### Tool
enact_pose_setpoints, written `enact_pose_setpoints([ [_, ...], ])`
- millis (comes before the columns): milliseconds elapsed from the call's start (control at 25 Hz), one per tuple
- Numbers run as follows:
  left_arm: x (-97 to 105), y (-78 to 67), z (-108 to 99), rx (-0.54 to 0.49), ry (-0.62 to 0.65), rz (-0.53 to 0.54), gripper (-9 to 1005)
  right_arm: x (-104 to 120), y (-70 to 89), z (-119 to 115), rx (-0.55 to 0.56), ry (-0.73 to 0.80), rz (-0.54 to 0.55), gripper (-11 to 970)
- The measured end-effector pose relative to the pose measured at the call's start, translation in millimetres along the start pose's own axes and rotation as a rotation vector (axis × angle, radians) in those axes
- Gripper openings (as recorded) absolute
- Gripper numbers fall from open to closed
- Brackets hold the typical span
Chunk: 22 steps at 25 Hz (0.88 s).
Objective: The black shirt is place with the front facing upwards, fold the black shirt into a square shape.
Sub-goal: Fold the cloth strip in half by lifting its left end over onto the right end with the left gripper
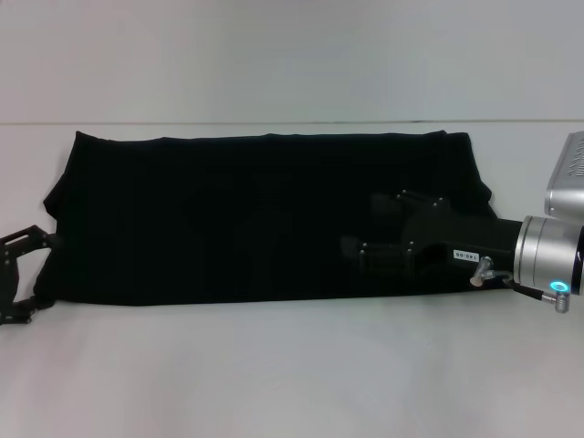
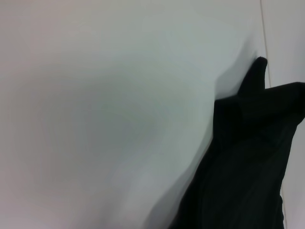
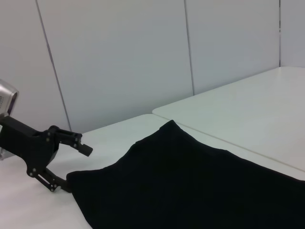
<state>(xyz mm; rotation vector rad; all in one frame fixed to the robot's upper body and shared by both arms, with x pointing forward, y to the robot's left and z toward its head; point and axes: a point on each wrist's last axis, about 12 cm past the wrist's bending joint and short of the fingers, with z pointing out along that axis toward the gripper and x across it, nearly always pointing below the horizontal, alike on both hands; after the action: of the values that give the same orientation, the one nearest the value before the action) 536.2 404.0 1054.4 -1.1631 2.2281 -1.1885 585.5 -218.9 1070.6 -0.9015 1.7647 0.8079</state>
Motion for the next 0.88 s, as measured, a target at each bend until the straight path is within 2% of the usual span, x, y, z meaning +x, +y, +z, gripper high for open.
enact_pose_setpoints([
  [480, -2, -10.6, 6, -0.006, 0.004, 0.046, 951, -1, 0.6, 0, -0.005, -0.006, 0.001, 949],
  [680, -4, -14.4, 7, -0.013, 0.009, 0.086, 861, 0, 1.8, -1, -0.013, -0.011, 0.001, 949],
  [800, -3, -14.5, 9, -0.023, 0.011, 0.095, 644, 0, 2.2, -1, -0.015, -0.012, 0.001, 949],
  [880, -2, -14.1, 10, -0.027, 0.012, 0.097, 562, 0, 2.3, -1, -0.015, -0.012, 0.002, 949],
])
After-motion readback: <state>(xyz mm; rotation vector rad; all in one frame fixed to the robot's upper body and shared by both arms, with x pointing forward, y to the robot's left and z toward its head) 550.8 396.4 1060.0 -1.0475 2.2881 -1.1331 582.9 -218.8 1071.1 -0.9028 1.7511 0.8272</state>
